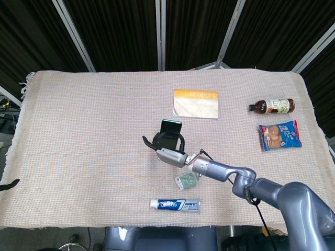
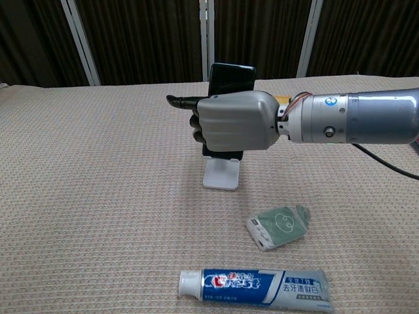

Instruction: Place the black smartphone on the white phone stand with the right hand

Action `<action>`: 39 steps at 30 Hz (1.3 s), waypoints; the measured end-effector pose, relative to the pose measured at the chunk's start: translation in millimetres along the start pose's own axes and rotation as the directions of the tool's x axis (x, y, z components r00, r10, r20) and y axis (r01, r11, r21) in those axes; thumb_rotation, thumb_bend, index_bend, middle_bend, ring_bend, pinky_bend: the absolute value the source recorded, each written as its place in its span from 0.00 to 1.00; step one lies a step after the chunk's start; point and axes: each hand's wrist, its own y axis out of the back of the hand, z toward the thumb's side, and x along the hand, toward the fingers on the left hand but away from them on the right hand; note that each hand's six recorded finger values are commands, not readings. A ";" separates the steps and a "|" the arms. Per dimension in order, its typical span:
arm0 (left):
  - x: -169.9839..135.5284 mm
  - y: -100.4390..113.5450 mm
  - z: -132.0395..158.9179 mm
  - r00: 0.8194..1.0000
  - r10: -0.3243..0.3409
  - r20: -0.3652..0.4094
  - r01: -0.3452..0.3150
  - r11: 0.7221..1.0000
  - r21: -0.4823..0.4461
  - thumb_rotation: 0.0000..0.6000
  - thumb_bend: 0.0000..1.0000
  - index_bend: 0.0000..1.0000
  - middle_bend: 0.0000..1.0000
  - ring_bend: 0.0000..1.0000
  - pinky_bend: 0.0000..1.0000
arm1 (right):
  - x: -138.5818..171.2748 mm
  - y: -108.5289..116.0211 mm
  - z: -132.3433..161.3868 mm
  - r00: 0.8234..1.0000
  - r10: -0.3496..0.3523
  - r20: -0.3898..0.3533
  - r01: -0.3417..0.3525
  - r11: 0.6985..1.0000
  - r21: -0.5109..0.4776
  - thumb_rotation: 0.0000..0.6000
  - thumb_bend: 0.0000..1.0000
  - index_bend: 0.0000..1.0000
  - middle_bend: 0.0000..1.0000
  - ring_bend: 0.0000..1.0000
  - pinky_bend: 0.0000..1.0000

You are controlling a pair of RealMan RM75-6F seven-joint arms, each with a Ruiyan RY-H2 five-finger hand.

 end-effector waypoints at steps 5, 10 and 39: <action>-0.2 0.3 0.3 1.000 0.001 0.001 -0.001 1.000 0.000 1.00 0.00 0.00 0.00 0.00 0.00 | 1.0 -2.3 -0.3 1.000 0.017 0.012 -0.017 1.000 -0.009 1.00 0.10 0.10 0.17 0.27 0.00; -0.7 0.4 1.1 1.000 0.001 0.004 -0.001 1.000 -0.001 1.00 0.00 0.00 0.00 0.00 0.00 | 2.1 -2.6 -3.6 0.999 0.029 0.036 -0.029 0.999 -0.015 1.00 0.10 0.10 0.16 0.27 0.00; -16.3 12.3 25.2 0.987 0.093 0.131 -0.093 0.996 -0.006 1.00 0.00 0.00 0.00 0.00 0.00 | 202.3 -44.6 -44.1 0.737 0.520 0.431 0.033 0.610 -0.792 1.00 0.00 0.00 0.00 0.00 0.00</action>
